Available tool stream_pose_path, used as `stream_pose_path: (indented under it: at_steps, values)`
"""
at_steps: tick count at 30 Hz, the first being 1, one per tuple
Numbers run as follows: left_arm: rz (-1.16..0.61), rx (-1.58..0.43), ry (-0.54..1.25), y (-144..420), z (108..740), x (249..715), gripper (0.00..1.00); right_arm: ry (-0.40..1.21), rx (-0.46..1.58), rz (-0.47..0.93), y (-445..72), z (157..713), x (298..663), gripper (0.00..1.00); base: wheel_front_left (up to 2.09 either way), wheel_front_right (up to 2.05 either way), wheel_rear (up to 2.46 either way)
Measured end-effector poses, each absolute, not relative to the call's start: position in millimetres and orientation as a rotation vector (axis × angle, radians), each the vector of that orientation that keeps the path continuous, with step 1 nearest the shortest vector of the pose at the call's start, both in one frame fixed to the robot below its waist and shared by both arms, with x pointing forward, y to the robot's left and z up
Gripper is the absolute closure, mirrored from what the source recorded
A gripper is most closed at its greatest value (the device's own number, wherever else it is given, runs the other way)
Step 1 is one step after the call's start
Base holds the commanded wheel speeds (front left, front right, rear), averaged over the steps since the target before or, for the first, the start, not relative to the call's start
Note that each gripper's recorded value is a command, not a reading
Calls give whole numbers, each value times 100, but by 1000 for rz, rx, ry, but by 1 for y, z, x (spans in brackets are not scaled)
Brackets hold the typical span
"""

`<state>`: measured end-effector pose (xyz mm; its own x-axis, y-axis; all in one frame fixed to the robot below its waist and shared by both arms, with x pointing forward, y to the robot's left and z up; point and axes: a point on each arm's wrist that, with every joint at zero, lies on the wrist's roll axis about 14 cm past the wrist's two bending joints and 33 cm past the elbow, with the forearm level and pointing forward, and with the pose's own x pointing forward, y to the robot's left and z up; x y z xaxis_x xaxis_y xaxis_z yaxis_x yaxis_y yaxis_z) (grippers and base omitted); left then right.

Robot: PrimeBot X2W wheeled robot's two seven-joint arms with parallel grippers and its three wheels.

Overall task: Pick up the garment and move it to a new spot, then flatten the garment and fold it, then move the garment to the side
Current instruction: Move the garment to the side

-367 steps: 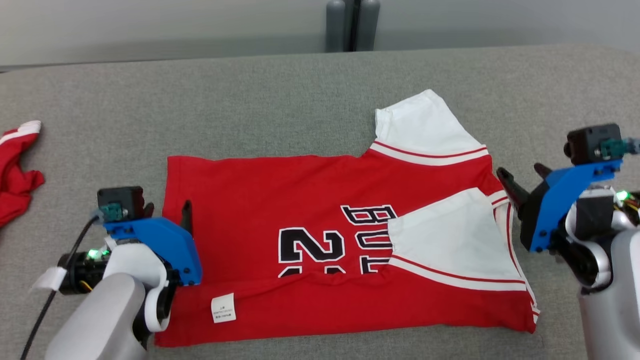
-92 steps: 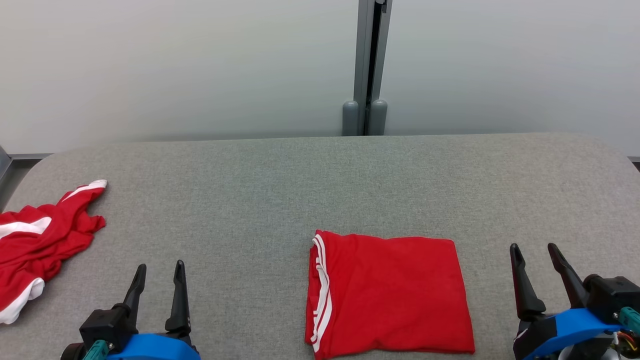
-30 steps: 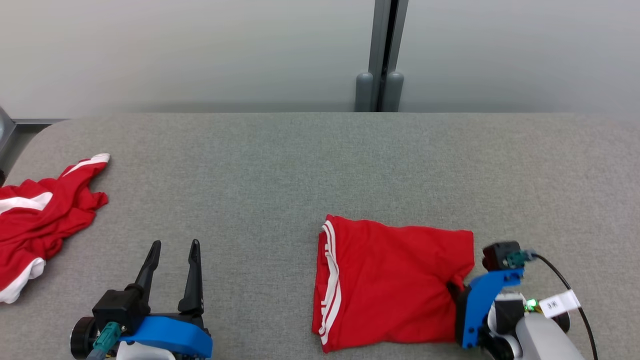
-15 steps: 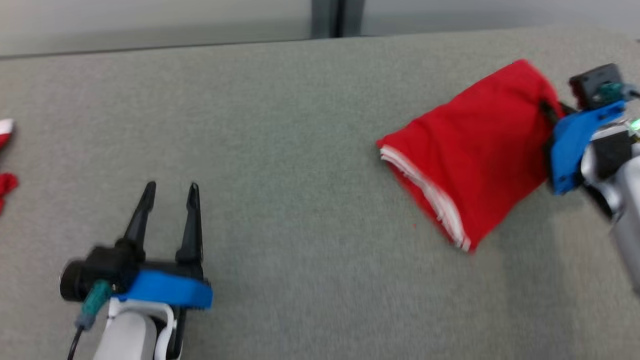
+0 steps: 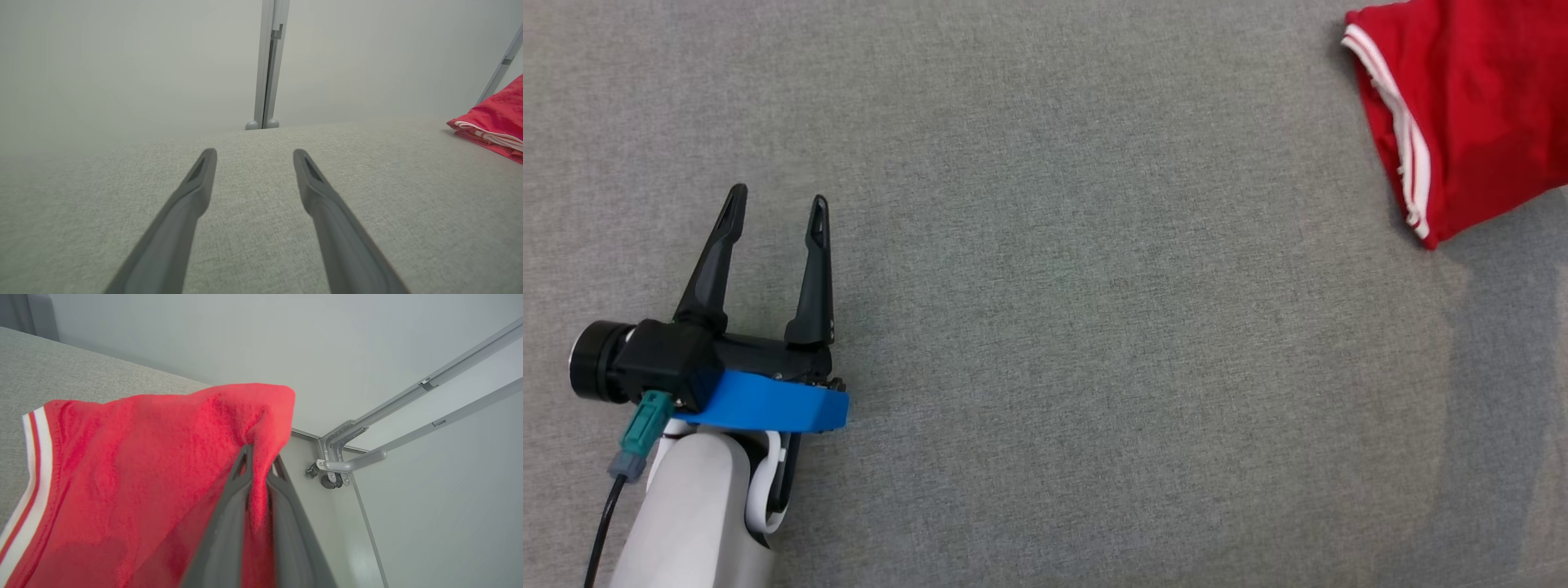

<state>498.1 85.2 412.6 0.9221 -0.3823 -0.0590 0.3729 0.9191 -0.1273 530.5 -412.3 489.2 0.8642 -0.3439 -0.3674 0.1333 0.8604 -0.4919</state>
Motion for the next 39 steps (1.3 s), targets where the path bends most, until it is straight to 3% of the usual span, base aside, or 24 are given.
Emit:
stream_pose_path:
  at_steps: [9, 11, 18, 23, 32, 39]
  values:
    - [-413, -106, 79, 80, 412, 502, 0, 403, -579, -231, -411, 491, 538, 100, 0, 0, 0]
    - [-408, -104, 79, 82, 413, 501, 0, 382, -611, -207, -405, 494, 543, 0, 0, 0, 0]
    - [-373, -99, 54, 96, 431, 494, 0, 267, -665, -145, -381, 518, 552, 0, 0, 0, 0]
    - [-331, -99, 32, 108, 451, 477, 0, 164, -565, -95, -350, 527, 544, 0, 0, 0, 0]
    - [-207, -113, 44, 143, 466, 425, 0, -15, -170, -19, -272, 532, 494, 0, 0, 0, 0]
    - [-151, -121, 38, 158, 472, 387, 0, -29, -13, -7, -237, 516, 435, 0, 0, 0, 0]
